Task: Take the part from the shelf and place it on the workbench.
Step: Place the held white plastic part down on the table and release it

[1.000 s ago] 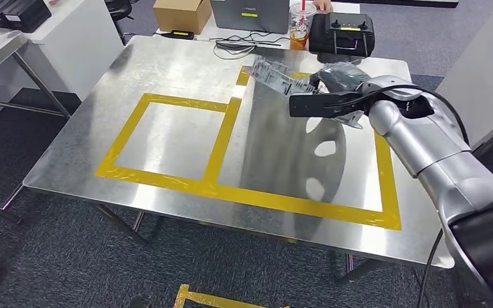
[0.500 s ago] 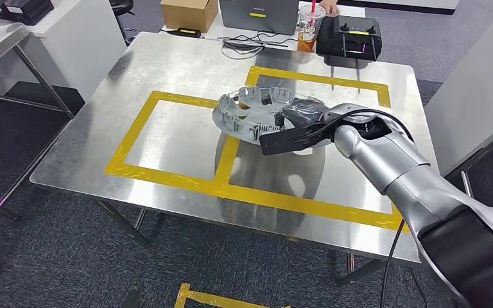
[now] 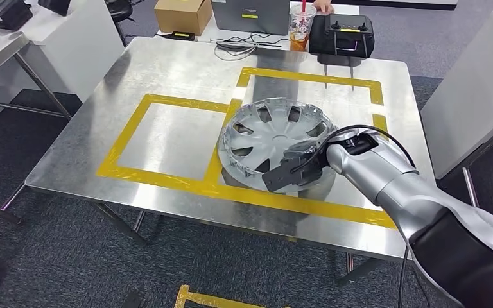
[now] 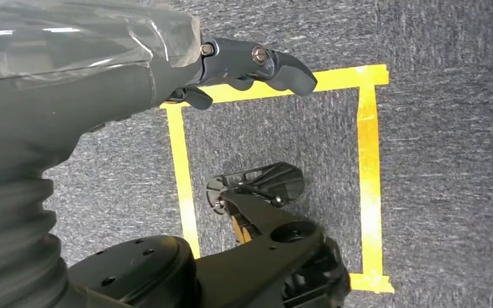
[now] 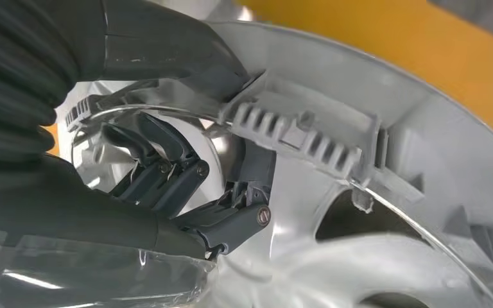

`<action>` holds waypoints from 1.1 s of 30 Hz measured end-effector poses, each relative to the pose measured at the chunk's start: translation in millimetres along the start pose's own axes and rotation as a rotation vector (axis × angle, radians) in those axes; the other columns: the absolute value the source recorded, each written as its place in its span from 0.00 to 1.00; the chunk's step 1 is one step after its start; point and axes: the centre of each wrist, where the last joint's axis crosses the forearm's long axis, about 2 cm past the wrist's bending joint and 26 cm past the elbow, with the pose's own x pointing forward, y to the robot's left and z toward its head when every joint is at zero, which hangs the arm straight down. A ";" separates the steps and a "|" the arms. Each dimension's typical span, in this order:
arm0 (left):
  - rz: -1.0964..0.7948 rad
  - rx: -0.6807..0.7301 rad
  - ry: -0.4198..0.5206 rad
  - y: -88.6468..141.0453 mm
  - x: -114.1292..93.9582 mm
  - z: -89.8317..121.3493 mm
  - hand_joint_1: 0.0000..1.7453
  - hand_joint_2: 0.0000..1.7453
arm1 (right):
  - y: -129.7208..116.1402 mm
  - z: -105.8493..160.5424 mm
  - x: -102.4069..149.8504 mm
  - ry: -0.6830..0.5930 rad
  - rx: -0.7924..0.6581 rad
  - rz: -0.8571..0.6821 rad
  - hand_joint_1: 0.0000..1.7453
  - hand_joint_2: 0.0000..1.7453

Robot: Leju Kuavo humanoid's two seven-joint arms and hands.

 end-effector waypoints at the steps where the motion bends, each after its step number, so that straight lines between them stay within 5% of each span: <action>1: -0.001 0.003 0.001 0.8 0.0 0.0 0.00 1.00 | 2.5 -0.8 -0.8 0.006 0.010 0.000 1.00 1.00; 14: -0.017 0.009 0.000 4.5 6.7 -2.4 0.00 1.00 | 23.6 1.8 -22.9 0.104 0.136 -0.025 1.00 1.00; 18: -0.038 0.001 -0.001 3.6 8.8 -3.0 0.00 1.00 | 25.5 4.7 -29.2 0.120 0.157 -0.033 0.00 0.00; 20: -0.047 0.004 -0.002 4.1 9.9 -3.5 0.00 1.00 | 26.3 5.7 -31.4 0.121 0.162 -0.043 0.00 0.00; 24: -0.032 0.003 0.011 4.9 10.2 -3.6 0.00 0.00 | 24.1 7.2 -33.0 0.119 0.158 -0.052 0.00 0.00; 33: -0.034 0.009 0.016 8.6 9.7 -3.6 0.00 0.00 | 19.4 9.9 -35.7 0.127 0.131 -0.056 0.00 0.00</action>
